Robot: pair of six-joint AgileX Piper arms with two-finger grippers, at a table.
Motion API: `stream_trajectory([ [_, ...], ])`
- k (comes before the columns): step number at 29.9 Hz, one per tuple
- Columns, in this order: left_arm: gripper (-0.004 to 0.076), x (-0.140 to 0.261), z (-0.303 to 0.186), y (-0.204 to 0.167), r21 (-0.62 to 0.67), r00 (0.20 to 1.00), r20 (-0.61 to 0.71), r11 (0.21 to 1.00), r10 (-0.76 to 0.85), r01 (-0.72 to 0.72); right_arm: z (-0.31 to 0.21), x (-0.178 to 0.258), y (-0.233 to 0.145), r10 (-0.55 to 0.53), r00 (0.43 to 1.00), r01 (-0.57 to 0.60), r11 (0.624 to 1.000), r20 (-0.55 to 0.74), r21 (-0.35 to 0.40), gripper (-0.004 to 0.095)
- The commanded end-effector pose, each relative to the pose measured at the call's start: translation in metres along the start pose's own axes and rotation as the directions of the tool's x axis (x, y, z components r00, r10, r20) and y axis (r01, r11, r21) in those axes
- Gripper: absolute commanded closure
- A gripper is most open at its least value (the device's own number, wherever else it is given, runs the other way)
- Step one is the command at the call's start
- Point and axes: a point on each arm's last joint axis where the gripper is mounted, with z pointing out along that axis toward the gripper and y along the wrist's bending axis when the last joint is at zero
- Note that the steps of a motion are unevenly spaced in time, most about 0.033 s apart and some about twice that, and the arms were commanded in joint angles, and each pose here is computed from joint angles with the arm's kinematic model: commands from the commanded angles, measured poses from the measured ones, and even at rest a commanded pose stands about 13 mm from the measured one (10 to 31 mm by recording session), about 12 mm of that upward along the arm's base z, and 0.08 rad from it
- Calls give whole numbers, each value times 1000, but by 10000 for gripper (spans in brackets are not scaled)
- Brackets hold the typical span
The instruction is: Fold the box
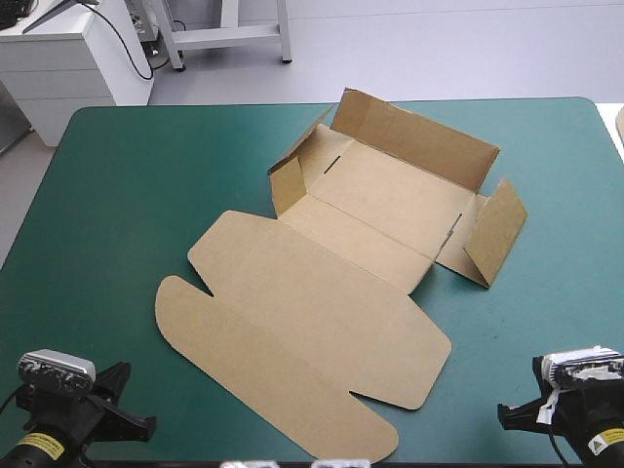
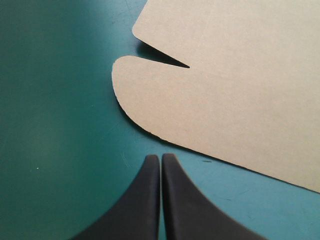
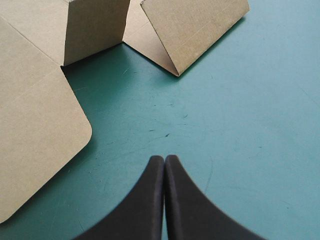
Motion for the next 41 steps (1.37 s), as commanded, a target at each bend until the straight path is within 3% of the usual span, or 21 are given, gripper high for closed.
stream_trajectory([
  [1, 731, -12, -4, 0, 4, 997, 82, 1000, -11, 10, -4, -12, -2, -6, 998, 5, 1000, 70, 14, 928],
  [11, 731, -12, -4, 0, 4, 997, 82, 1000, -11, 10, -6, -32, -4, 10, 997, -11, 1000, 76, 15, 927],
  [24, 731, -13, -2, 0, 1, 995, 100, 1000, -13, 13, 5, -130, -19, 10, 1000, -10, 1000, 16, -2, 926],
  [31, 731, -13, -2, 0, 1, 995, 100, 1000, -13, 13, 48, -164, -20, 113, 984, -130, 984, -138, -122, 919],
  [41, 731, -13, -2, 0, 1, 995, 100, 1000, -13, 13, 108, -196, -25, 234, 928, -293, 939, -290, -180, 901],
])
